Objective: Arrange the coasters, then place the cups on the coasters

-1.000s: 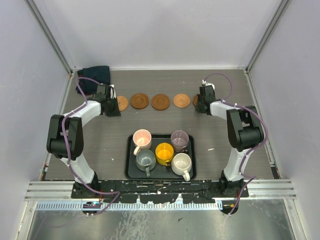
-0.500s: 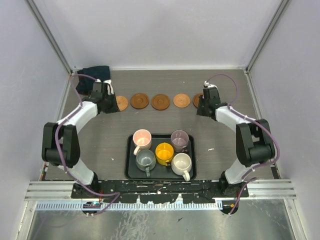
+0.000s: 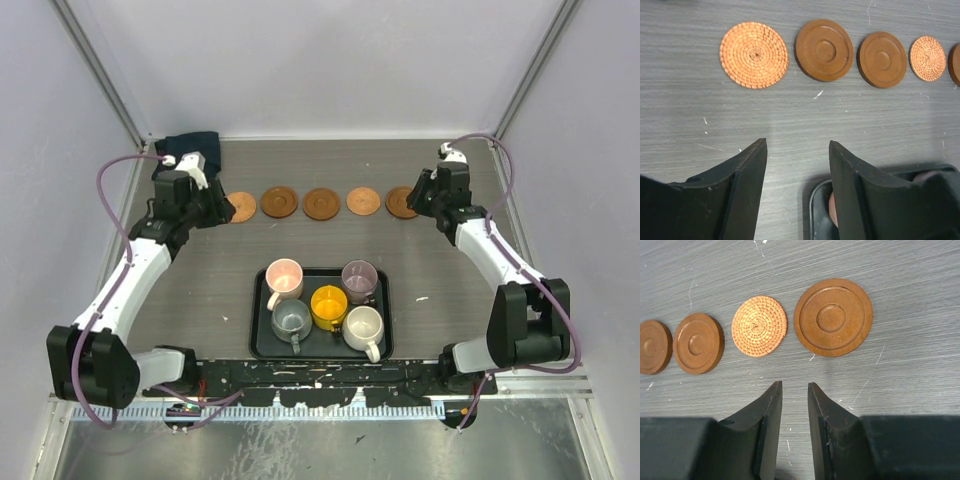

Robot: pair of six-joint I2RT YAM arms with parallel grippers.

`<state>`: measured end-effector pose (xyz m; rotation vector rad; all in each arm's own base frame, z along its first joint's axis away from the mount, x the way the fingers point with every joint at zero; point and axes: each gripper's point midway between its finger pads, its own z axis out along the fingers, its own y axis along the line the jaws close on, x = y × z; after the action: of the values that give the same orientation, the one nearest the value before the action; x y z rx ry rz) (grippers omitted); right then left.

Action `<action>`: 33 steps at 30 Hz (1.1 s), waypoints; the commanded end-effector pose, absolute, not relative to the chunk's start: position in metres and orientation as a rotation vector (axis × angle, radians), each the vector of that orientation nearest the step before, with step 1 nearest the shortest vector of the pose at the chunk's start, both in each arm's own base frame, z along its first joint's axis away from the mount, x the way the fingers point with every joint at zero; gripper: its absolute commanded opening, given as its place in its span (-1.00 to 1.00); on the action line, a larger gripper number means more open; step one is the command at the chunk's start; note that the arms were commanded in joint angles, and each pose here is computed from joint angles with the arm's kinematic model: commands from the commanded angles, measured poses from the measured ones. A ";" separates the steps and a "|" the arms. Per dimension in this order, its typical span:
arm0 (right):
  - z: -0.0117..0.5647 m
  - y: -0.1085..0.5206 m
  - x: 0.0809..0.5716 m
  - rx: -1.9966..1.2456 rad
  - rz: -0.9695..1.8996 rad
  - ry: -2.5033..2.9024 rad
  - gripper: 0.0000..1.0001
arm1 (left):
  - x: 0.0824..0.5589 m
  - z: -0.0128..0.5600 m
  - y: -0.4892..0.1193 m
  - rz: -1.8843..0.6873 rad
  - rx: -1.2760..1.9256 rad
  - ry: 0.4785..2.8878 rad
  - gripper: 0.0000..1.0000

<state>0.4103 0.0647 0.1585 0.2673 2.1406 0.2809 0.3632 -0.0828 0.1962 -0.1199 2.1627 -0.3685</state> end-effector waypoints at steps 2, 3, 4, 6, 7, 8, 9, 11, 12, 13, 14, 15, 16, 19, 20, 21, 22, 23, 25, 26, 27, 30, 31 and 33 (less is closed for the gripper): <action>0.174 0.075 0.409 0.272 0.449 2.058 -0.37 | 0.347 0.208 -0.100 -0.482 -0.083 2.094 0.12; 0.176 0.074 0.406 0.269 0.443 2.049 -0.37 | 0.341 0.208 -0.103 -0.484 -0.062 2.088 0.12; 0.180 0.073 0.402 0.259 0.441 2.034 -0.37 | 0.336 0.208 -0.107 -0.484 -0.038 2.082 0.12; 0.185 0.073 0.394 0.237 0.437 2.022 -0.32 | 0.324 0.209 -0.113 -0.484 0.009 2.066 0.11; 0.190 0.074 0.390 0.220 0.439 2.012 -0.29 | 0.319 0.208 -0.117 -0.483 0.025 2.062 0.11; 0.193 0.075 0.385 0.199 0.435 2.007 -0.28 | 0.314 0.206 -0.120 -0.484 0.040 2.062 0.11; 0.195 0.075 0.380 0.187 0.424 2.004 -0.27 | 0.310 0.206 -0.123 -0.490 0.053 2.058 0.11; 0.200 0.076 0.371 0.165 0.398 2.003 -0.23 | 0.302 0.203 -0.130 -0.509 0.070 2.059 0.12; 0.201 0.077 0.366 0.157 0.386 2.008 -0.18 | 0.298 0.202 -0.132 -0.518 0.073 2.061 0.13; 0.202 0.080 0.360 0.143 0.379 2.016 -0.10 | 0.294 0.199 -0.134 -0.527 0.081 2.066 0.14; 0.202 0.083 0.354 0.129 0.370 2.022 0.08 | 0.291 0.198 -0.136 -0.535 0.086 2.070 0.15; 0.202 0.087 0.348 0.108 0.364 2.032 0.23 | 0.288 0.197 -0.138 -0.544 0.092 2.073 0.18; 0.199 0.093 0.340 0.085 0.354 2.054 0.34 | 0.284 0.196 -0.140 -0.553 0.098 2.075 0.24; 0.197 0.110 0.319 0.017 0.315 2.099 0.53 | 0.273 0.193 -0.146 -0.575 0.128 2.088 0.29; 0.195 0.115 0.312 -0.001 0.303 2.115 0.55 | 0.269 0.192 -0.149 -0.585 0.133 2.093 0.29; 0.193 0.120 0.306 -0.016 0.290 2.134 0.57 | 0.265 0.191 -0.151 -0.593 0.141 2.100 0.29; 0.191 0.125 0.300 -0.027 0.287 2.152 0.57 | 0.261 0.189 -0.154 -0.602 0.151 2.110 0.29; 0.188 0.130 0.294 -0.039 0.292 2.171 0.58 | 0.256 0.187 -0.158 -0.611 0.162 2.119 0.30; 0.182 0.140 0.283 -0.060 0.318 2.206 0.59 | 0.247 0.182 -0.165 -0.626 0.190 2.144 0.34; 0.179 0.143 0.277 -0.066 0.329 2.221 0.58 | 0.242 0.180 -0.168 -0.633 0.203 2.153 0.36; 0.177 0.146 0.273 -0.069 0.338 2.231 0.58 | 0.238 0.178 -0.171 -0.640 0.215 2.161 0.37; 0.172 0.153 0.260 -0.079 0.369 2.258 0.59 | 0.229 0.172 -0.175 -0.653 0.234 2.183 0.39; 0.171 0.156 0.256 -0.087 0.377 2.268 0.58 | 0.226 0.170 -0.176 -0.657 0.237 2.190 0.39; 0.168 0.160 0.248 -0.103 0.391 2.291 0.58 | 0.220 0.166 -0.178 -0.665 0.247 2.206 0.40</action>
<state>0.2602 0.1567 0.1603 -0.1311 2.2887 0.3650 0.2290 -0.1753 0.1667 0.2548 2.1968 -0.6451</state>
